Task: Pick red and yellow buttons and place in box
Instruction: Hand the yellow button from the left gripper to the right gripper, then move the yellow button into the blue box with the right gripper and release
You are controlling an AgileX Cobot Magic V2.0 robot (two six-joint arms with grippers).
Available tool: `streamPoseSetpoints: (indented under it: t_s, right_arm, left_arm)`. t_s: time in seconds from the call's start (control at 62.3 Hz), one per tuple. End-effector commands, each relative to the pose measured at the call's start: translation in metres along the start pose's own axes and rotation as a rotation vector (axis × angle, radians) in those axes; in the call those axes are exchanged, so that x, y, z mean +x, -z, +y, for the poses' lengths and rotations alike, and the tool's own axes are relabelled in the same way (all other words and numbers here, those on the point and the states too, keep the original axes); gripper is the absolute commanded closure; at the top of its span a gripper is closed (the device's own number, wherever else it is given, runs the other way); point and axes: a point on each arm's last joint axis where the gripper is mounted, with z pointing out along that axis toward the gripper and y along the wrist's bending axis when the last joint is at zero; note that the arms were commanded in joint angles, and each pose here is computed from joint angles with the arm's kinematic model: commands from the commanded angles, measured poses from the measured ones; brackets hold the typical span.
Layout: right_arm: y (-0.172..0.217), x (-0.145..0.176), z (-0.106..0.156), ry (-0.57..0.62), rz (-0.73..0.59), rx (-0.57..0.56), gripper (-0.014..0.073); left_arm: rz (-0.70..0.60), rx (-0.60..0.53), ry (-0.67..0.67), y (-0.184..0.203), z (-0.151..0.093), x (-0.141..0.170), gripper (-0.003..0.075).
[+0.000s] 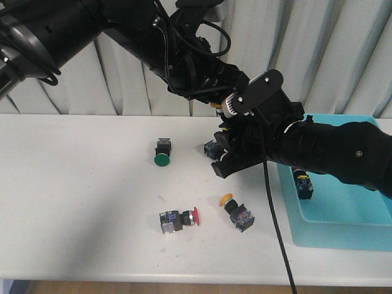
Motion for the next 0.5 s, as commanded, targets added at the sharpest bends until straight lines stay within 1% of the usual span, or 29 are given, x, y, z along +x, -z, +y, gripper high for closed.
streamPoseSetpoints:
  t_s: [0.0,0.112,0.241,0.418,0.482]
  right_arm:
    - [0.015,-0.023,-0.010,0.000,-0.113,0.068,0.0603]
    - [0.015,-0.023,-0.010,0.001,-0.111,0.067,0.0603]
    - [0.015,-0.023,-0.009,0.001,-0.107,0.061,0.0603]
    - [0.023,-0.027,-0.009,0.008,-0.125,0.063,0.0603]
    - [0.030,-0.031,-0.010,0.013,-0.145,0.068,0.0603]
  left_arm:
    - [-0.156,-0.029,-0.048,0.040,-0.011,-0.013,0.0221]
    - [-0.188,-0.077,-0.074,0.051,-0.011,-0.014,0.0221]
    - [-0.205,-0.176,-0.101,0.064,-0.006,-0.014,0.0221]
    - [-0.207,-0.355,-0.059,0.078,0.006,-0.012,0.0230]
    - [-0.205,-0.400,-0.045,0.082,0.010,-0.011,0.0237]
